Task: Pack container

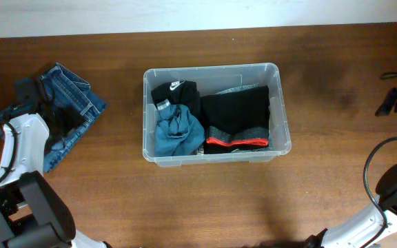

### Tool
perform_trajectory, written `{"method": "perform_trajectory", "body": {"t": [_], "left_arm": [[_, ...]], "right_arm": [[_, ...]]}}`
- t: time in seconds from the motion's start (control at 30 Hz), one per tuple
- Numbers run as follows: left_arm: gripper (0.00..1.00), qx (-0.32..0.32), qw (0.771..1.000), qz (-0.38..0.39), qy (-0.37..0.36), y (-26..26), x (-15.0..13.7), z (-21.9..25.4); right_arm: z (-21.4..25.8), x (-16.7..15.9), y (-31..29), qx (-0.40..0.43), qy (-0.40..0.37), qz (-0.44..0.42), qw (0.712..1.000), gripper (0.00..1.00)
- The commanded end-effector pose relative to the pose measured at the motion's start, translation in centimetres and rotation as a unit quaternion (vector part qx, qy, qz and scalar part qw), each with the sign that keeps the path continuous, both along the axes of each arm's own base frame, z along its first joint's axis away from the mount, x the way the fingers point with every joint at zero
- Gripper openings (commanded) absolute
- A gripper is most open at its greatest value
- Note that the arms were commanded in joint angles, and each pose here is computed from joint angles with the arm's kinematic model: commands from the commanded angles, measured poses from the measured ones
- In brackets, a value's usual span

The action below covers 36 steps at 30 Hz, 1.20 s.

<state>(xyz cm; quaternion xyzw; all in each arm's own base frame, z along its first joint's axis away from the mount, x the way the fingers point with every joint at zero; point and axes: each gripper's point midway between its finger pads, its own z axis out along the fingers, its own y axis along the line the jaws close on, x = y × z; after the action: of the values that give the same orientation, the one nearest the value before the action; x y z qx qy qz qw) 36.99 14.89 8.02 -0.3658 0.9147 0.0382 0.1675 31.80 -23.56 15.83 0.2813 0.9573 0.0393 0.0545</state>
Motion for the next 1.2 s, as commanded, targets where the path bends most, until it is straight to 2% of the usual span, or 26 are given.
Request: {"method": "perform_trajectory", "body": {"t": [0.0,0.3,0.37,0.43,0.57,0.6,0.63,0.7,0.73,0.87,0.97,1.17], "left_arm": [[0.99,0.023,0.999,0.004,-0.029,1.0,1.2,0.9],[0.99,0.026,0.999,0.004,-0.022,1.2,0.9,0.8],[0.89,-0.03,0.997,-0.023,-0.062,0.6,2.0,1.1],[0.89,-0.077,0.992,-0.013,-0.099,1.5,2.2,1.5],[0.89,-0.129,0.982,0.032,-0.132,5.8,-0.4,1.9],[0.89,-0.133,0.981,0.027,-0.139,6.3,-0.8,2.1],[0.84,-0.137,0.98,0.02,-0.146,6.9,-1.1,2.2],[0.84,-0.148,0.975,0.006,-0.165,8.4,-2.6,2.5],[1.0,-0.161,0.973,0.021,-0.166,9.1,-3.9,2.1],[1.0,-0.2,0.959,0.06,-0.193,9.7,-6.8,-0.8],[0.99,-0.233,0.934,0.054,-0.266,8.5,-7.9,-3.2],[1.0,-0.208,0.945,0.062,-0.246,7.7,-9.0,-6.2]], "right_arm": [[0.2,0.0,0.1,0.0,-0.004,0.0,1.0,0.99],[0.2,0.0,0.1,0.0,-0.004,0.0,1.0,0.98],[0.2,0.0,0.1,0.0,-0.004,0.0,1.0,0.98],[0.2,0.0,0.1,0.0,-0.004,0.0,1.0,0.98],[0.2,0.0,0.1,0.0,-0.004,0.0,1.0,0.98],[0.2,0.0,0.1,0.0,-0.004,0.0,1.0,0.98],[0.2,0.0,0.1,0.0,-0.004,0.0,1.0,0.98],[0.2,0.0,0.1,0.0,-0.004,0.0,1.0,0.98],[0.2,0.0,0.1,0.0,-0.004,0.0,1.0,0.98],[0.2,0.0,0.1,0.0,-0.004,0.0,1.0,0.98],[0.2,0.0,0.1,0.0,-0.004,0.0,1.0,0.98],[0.2,0.0,0.1,0.0,-0.004,0.0,1.0,0.98]]}}
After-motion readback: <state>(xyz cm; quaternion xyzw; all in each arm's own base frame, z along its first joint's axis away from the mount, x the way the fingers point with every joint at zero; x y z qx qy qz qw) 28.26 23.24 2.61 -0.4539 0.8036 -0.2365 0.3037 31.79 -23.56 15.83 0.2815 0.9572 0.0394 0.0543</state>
